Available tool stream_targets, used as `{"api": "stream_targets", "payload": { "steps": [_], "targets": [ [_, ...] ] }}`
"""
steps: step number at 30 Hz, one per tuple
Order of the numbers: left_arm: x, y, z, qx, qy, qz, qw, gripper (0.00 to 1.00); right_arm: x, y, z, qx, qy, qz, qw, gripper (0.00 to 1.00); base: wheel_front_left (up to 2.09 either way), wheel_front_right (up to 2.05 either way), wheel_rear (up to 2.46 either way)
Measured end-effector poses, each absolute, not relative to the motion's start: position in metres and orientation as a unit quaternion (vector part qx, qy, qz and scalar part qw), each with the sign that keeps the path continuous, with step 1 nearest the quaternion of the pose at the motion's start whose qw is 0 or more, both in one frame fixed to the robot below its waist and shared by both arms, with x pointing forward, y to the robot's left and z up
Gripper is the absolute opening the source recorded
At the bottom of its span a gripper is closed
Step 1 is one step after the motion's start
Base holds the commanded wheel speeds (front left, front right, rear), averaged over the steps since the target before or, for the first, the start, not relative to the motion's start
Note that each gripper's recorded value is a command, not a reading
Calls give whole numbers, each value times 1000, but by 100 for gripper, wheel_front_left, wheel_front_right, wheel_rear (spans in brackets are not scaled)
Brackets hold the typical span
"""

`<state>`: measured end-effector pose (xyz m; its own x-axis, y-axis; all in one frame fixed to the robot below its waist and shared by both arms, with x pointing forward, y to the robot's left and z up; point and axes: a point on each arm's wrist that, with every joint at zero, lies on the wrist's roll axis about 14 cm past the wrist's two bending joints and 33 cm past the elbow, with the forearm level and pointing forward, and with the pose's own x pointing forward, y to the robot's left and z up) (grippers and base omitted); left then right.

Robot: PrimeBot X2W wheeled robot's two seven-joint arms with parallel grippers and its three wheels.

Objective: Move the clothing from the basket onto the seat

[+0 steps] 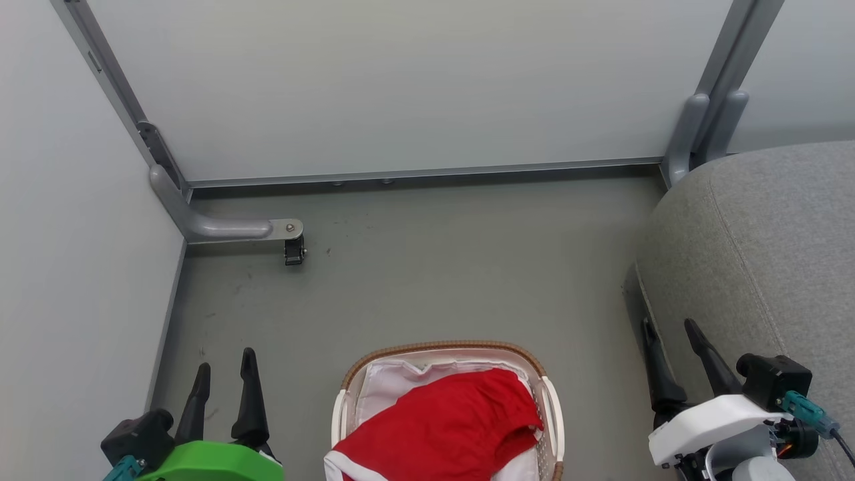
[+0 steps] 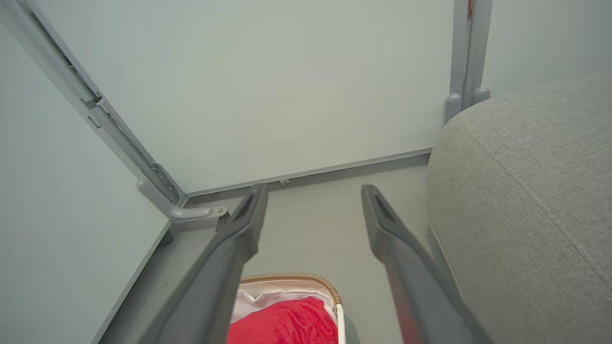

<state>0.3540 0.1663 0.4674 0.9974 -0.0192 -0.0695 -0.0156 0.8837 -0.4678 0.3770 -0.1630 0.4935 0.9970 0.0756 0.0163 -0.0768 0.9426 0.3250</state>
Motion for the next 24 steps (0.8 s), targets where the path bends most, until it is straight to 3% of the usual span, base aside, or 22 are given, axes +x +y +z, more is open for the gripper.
{"api": "stream_targets", "payload": {
  "steps": [24],
  "targets": [
    [349, 161, 459, -161, 40, -14, 986, 100, 375, -147, 492, 79, -9, 72, 994, 100, 0, 0, 0]
  ]
}}
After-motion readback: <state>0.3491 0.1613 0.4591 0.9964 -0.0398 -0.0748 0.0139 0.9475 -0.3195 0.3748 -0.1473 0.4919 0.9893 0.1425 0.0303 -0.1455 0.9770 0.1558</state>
